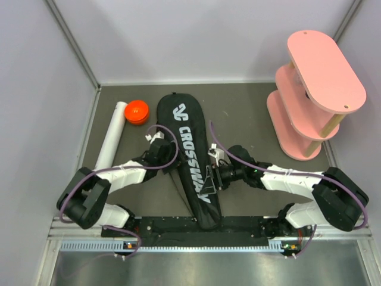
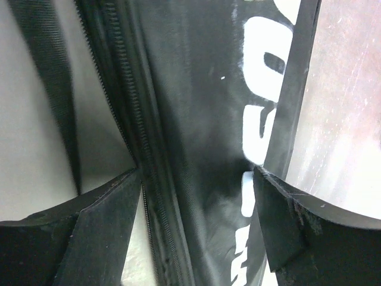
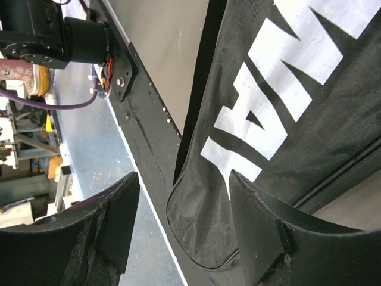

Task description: Pack up the badminton gear

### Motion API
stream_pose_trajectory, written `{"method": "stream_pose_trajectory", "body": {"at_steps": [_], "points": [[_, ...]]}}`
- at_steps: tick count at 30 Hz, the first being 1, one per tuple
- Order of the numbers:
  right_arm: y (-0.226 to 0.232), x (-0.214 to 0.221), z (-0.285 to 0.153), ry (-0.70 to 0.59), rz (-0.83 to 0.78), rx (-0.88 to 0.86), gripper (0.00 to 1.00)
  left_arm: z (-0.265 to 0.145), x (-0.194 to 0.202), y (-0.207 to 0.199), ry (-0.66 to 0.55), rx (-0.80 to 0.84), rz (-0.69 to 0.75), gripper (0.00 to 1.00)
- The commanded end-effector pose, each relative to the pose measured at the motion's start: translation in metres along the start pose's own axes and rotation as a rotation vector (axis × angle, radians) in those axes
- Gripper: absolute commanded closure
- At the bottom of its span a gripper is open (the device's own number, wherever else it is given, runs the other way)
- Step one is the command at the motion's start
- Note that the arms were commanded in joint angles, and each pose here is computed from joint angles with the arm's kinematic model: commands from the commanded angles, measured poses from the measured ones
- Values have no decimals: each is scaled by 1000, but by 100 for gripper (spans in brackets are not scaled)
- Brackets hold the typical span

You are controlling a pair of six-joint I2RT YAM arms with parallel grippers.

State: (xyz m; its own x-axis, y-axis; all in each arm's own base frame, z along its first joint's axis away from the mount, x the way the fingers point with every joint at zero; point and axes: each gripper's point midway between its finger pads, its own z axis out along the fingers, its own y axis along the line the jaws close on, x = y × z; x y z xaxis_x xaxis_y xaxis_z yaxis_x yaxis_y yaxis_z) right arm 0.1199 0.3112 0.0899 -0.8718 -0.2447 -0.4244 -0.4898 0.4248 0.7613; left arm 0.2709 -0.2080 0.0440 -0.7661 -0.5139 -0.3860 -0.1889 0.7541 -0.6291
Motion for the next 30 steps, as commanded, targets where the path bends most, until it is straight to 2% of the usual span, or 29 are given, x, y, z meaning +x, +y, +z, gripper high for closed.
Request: {"method": "stream_pose_trajectory", "body": {"at_steps": [1,3,6,7,11,15,18,21,24,26,27,28,30], "points": [[13,-30,-2,-73,-89,1,38,16,11,21,-16,-170,-13,21],[14,-33,-2,-80,-100,4,38,24,20,24,-11,-189,-36,25],[13,-37,0,-78,-109,8,38,31,20,31,-24,-214,-27,59],[12,-37,1,-76,-106,12,38,31,15,31,-53,-223,-11,79],[8,-49,1,-123,-81,47,38,23,-2,9,-105,-168,118,99],[1,-75,-12,-229,-6,68,33,2,-24,-30,-159,-119,274,100],[1,-88,-24,-288,34,28,27,-17,-33,-58,-147,-68,405,100],[-11,-103,-39,-322,88,40,24,-31,-39,-69,-118,-71,535,100],[-21,-130,-55,-383,150,83,23,-40,-41,-76,-101,-67,658,100],[-39,-139,-62,-398,229,183,23,-44,-39,-82,-103,-43,754,100],[-34,-160,-66,-427,210,195,23,-47,-37,-89,-119,-35,796,100],[-44,-156,-68,-402,252,267,22,-50,-37,-94,-135,-21,856,100],[-35,-183,-75,-437,241,292,22,-53,-38,-105,-171,0,922,100]]}}
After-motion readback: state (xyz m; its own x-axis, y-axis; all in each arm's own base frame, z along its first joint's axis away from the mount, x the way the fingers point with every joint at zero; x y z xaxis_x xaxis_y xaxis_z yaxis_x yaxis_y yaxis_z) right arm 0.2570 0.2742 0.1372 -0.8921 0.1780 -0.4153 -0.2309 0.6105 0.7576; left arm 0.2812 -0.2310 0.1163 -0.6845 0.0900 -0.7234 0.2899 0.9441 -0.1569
